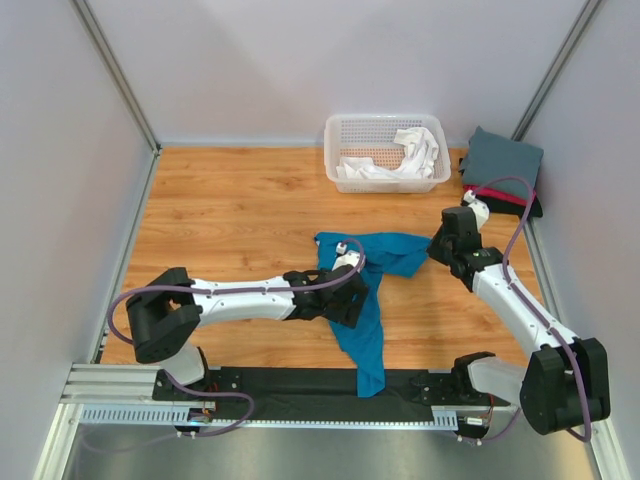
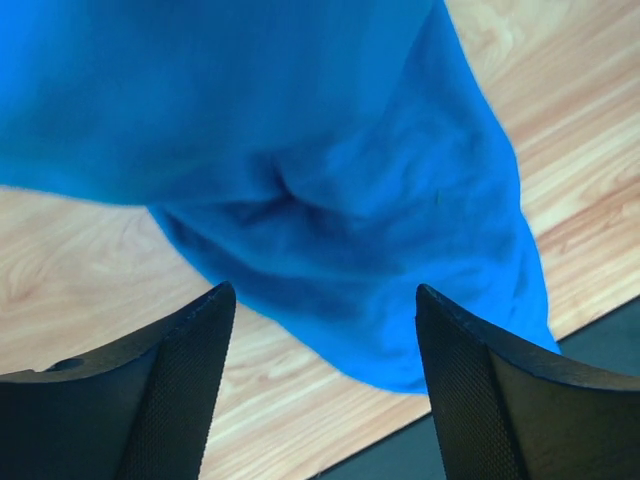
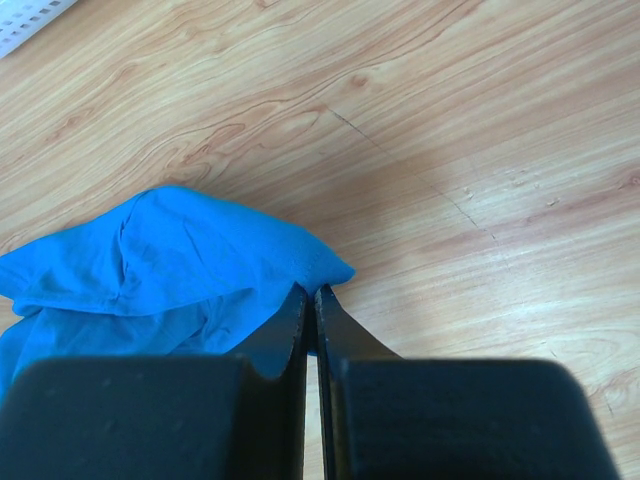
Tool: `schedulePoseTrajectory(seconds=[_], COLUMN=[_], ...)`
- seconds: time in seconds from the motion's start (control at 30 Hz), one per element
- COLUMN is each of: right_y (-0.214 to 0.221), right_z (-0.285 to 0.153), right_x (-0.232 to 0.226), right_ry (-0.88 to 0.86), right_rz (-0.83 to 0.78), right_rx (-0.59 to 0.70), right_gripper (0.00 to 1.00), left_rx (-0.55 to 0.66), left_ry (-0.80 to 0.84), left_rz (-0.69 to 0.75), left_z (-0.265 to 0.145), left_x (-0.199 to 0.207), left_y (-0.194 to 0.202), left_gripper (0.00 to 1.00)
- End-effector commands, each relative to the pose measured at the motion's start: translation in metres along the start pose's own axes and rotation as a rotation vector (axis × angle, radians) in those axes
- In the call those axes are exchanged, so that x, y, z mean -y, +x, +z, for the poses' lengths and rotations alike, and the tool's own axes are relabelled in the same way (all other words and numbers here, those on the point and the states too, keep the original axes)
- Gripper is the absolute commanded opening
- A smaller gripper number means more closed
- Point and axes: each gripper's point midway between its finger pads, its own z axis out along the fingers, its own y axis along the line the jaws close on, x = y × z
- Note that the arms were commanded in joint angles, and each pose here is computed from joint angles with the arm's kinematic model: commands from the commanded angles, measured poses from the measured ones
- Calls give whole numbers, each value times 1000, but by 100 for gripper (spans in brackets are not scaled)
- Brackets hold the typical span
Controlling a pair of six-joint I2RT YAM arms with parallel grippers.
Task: Fold and stack the t-shirts
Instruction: Flatten the tshirt out
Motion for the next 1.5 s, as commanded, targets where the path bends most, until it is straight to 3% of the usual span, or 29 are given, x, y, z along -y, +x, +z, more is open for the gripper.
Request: schedulePoseTrajectory(seconds=[0.0,0.13,0.23,0.37,0.53,0.63,0.9,1.13,1.3,1.47], right_y=[-17,-14,-14,-18,-26,-32,-77,-138,-138,-94], right_z=[-8,-8,-8,-9,-17,-28,-89,-166,-175,-135], right_x=[-6,-5,-4,-3,-3,-4,-45,-55,-50,-13], right_ry=[-27,-34,-33,-25,-18,-29,-246,-286,-277,-103], right_rz=[-3,-8,-13,-15,-25,-24,-80,-96,-78,-82], right_rx=[49,48,47,55,68,84,193,359,363,218], right_gripper=[0,1,1,0,0,0,0,1,0,0], left_rx=[-14,-29,-18,8,55,160,511,656,583,449], left_ry=[8,18,10,-45,-166,-209,-347,-584,-677,-546], left_rz=[-21,-60,-52,-49,-52,-69,-156,-124,-102,-172], left_z=[10,21,24,25,9,-30,-194,-298,-296,-244], left_x=[3,-7,-10,-21,-60,-90,-176,-220,-236,-224], left_y=[-11,-13,-16,-22,-43,-72,-155,-186,-170,-121], left_gripper=[78,75,57,0,0,0,0,0,0,0])
